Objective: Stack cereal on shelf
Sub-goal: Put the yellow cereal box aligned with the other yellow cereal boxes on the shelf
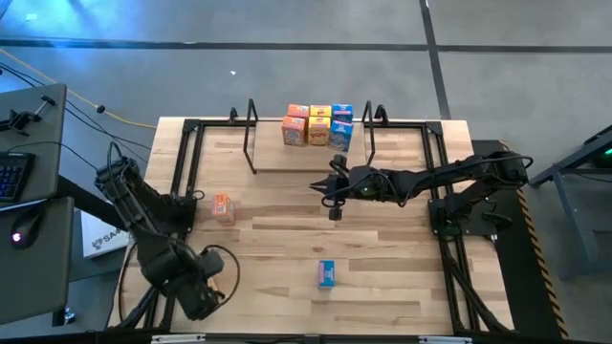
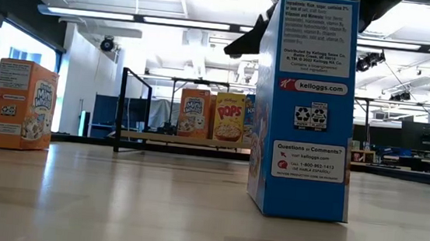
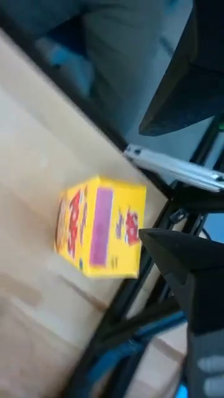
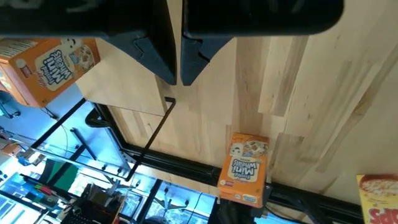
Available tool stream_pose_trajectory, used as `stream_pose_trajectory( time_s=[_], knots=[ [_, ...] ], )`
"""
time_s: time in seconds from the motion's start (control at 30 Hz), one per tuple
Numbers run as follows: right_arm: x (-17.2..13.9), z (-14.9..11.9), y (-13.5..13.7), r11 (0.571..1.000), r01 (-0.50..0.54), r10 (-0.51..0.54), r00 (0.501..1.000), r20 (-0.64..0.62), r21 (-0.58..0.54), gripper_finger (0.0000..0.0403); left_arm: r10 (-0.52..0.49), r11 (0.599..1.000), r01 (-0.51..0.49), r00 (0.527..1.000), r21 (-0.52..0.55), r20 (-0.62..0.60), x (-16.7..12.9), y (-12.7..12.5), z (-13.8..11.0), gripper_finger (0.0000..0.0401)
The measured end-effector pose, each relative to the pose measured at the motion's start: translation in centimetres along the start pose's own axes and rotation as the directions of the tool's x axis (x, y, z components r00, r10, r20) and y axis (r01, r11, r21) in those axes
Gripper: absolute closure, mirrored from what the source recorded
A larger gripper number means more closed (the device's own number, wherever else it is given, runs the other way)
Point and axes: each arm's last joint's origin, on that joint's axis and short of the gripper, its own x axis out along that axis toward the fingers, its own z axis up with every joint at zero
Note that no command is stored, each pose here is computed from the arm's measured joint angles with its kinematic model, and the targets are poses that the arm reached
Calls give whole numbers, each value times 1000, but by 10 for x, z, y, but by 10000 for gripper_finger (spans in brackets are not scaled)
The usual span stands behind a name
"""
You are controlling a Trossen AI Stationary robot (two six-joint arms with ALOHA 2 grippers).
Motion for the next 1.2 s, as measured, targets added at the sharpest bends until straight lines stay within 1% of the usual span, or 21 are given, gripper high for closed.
stream_pose_trajectory(
  time_s=[0.07,0.13,0.23,0.3,0.37,0.47,0.53,0.6,0.63,0.67,0.7,0.73,0.83,0.97,1.07,1.13,1.2],
  knots=[
    [0,0,0,1000,-9,9,1000,-1,-1,403,-26,997,27,999,78,-18,0,-3,6,152],
    [0,0,1,1000,-16,16,1000,0,-3,403,-59,985,60,998,164,-15,0,-6,12,146],
    [0,-1,1,1000,-21,21,1000,-3,-3,403,-70,950,69,998,304,-7,-1,-7,18,127],
    [0,-1,1,1000,-22,22,1000,-8,-5,403,-65,915,62,998,399,-5,-1,-6,20,108],
    [0,-2,1,1000,-25,24,1000,-15,-10,403,-40,878,40,999,477,-10,-1,-4,20,86],
    [0,-3,1,1000,-25,25,999,-25,-8,403,-20,810,25,1000,586,-15,-1,-2,17,52],
    [0,-3,1,1000,-25,25,999,-25,-7,403,-11,756,17,1000,654,-13,-1,-1,15,32],
    [0,-3,1,1000,-25,25,999,-25,-7,403,-13,699,5,1000,715,5,0,-2,12,16],
    [0,-3,1,1000,-25,25,999,-25,-7,403,-15,678,-6,1000,735,22,0,-2,11,11],
    [0,-3,1,1000,-25,25,999,-25,-4,403,-15,667,-23,999,745,45,0,-2,10,6],
    [0,-3,1,1000,-25,25,999,-25,-1,403,-14,665,-37,998,746,62,0,-2,9,4],
    [0,-3,1,1000,-25,25,999,-25,3,403,-13,672,-45,997,739,72,0,-2,9,2],
    [0,-3,1,999,-24,25,999,-25,22,403,-12,719,-42,997,694,73,1,-2,6,2],
    [0,-3,1,999,-24,24,999,-25,28,403,-20,766,-5,999,643,32,1,-3,0,2],
    [0,-3,1,999,-24,25,999,-25,33,403,-33,766,6,999,643,31,2,-4,-3,2],
    [0,-3,1,999,-23,24,999,-25,44,403,-65,769,29,997,638,34,2,-8,-3,2],
    [0,-3,1,999,-23,24,999,-25,46,403,-104,758,44,993,651,55,1,-12,-3,1]
  ],
)
